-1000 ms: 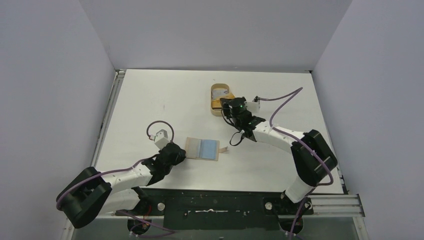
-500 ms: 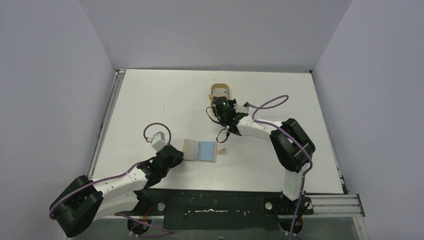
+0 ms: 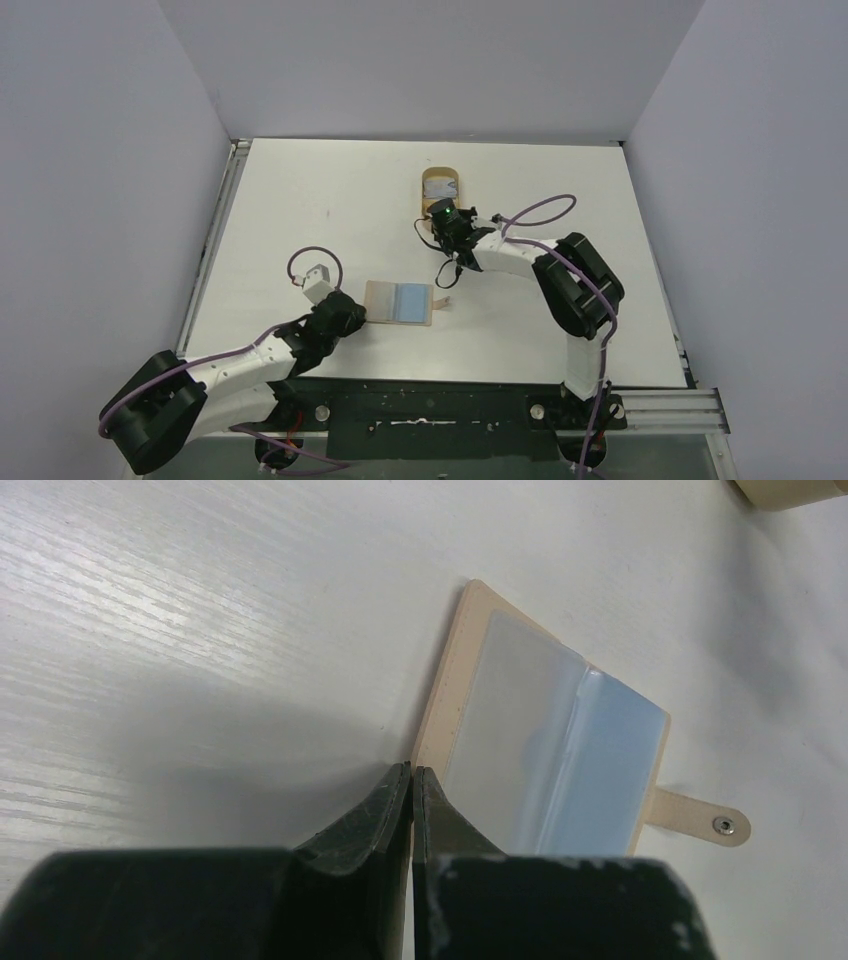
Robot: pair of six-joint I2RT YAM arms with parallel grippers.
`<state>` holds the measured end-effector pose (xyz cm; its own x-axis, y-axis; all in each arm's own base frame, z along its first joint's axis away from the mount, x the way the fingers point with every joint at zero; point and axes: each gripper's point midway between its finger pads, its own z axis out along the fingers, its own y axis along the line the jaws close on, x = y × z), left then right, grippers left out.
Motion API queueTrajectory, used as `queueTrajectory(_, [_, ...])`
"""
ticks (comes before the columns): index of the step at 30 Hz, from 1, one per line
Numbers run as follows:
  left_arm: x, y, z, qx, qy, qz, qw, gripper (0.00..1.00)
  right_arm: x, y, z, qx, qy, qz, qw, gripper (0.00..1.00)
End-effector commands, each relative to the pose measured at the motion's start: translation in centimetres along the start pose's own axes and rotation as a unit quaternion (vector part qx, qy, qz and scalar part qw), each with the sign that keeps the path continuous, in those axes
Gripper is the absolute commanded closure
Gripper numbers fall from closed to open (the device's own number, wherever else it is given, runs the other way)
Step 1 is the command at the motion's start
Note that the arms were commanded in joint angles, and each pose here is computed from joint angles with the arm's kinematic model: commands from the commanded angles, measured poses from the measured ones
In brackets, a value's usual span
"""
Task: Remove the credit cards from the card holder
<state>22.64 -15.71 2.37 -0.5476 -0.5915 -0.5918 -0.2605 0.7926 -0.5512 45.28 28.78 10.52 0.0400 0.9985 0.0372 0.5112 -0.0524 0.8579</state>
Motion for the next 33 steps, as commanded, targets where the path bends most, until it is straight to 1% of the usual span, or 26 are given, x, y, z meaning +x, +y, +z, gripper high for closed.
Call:
queueTrajectory(1, [-0.7,-0.8,0.1,0.006,-0.012,-0.007,1.000,1.00,-1.0,-0.4,1.0,0.011,-0.019,0.013,1.000,1.00])
queueTrajectory(9, [-0.9,-0.8,0.1,0.003,-0.015,-0.005,1.000,1.00,-1.2,-0.9,2.2,0.018,-0.019,0.011,1.000,1.00])
queueTrajectory(18, [-0.9,-0.5,0.2,-0.001,-0.014,-0.004,1.000,1.00,0.3,-1.0,3.6,0.026,-0.005,-0.002,1.000,1.00])
queueTrajectory(28, [-1.0,-0.1,0.3,-0.007,-0.015,-0.007,1.000,1.00,0.3,-1.6,3.9,0.041,-0.008,-0.006,0.999,1.00])
queueTrajectory(29, [-1.0,-0.1,0.3,-0.006,-0.015,-0.007,1.000,1.00,0.4,-1.5,3.9,0.041,-0.006,-0.005,0.999,0.96])
queueTrajectory(31, [-1.0,0.0,0.3,-0.007,-0.015,-0.006,1.000,1.00,0.6,-1.2,3.8,0.039,-0.004,-0.004,0.999,0.81])
queueTrajectory(33, [-1.0,-0.1,0.4,-0.008,-0.014,-0.006,1.000,1.00,0.7,-1.1,3.8,0.038,-0.003,-0.007,0.999,0.75])
